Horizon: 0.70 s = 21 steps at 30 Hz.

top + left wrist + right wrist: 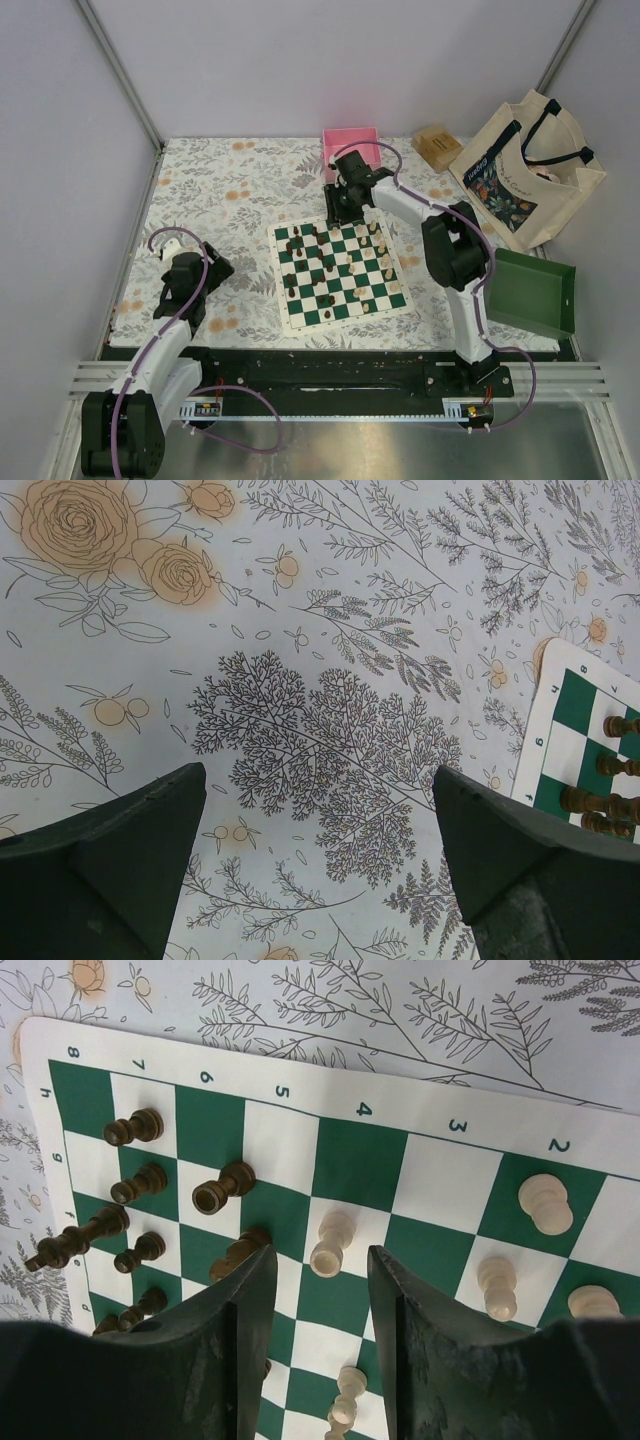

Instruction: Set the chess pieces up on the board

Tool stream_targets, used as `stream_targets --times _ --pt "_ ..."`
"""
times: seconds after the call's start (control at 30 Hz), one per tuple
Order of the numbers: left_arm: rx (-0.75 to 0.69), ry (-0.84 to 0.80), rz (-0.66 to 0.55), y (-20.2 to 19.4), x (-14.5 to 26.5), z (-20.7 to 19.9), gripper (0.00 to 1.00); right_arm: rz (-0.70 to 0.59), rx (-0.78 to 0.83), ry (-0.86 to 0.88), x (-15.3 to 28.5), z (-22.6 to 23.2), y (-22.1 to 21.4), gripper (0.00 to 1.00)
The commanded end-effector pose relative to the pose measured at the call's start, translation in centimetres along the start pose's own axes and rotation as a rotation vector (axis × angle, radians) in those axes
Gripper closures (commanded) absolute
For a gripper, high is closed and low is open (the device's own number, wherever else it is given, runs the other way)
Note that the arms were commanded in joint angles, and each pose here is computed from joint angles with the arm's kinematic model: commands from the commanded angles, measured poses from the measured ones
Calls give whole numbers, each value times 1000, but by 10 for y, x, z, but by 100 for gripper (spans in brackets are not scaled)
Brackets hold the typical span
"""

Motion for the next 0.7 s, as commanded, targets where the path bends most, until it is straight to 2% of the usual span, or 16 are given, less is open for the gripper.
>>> stream_targets --times 0.0,0.47,0.67 --pt "14 -49 -45 11 0 -13 1 -10 18 25 -1 9 10 50" --pt "13 -49 -47 11 0 -13 1 46 18 16 -13 10 2 54" --pt "12 -47 -44 11 -1 -13 1 48 20 17 -11 11 1 60"
Point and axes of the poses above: each gripper's point midway between its finger pads, its own x axis back along the fingers, its own z axis along the line the jaws close on, y = z × x, the point moved 10 cm from there along x, back along the fingers, and after that the axes turned 15 degrees about x, right-handed, at the moved point
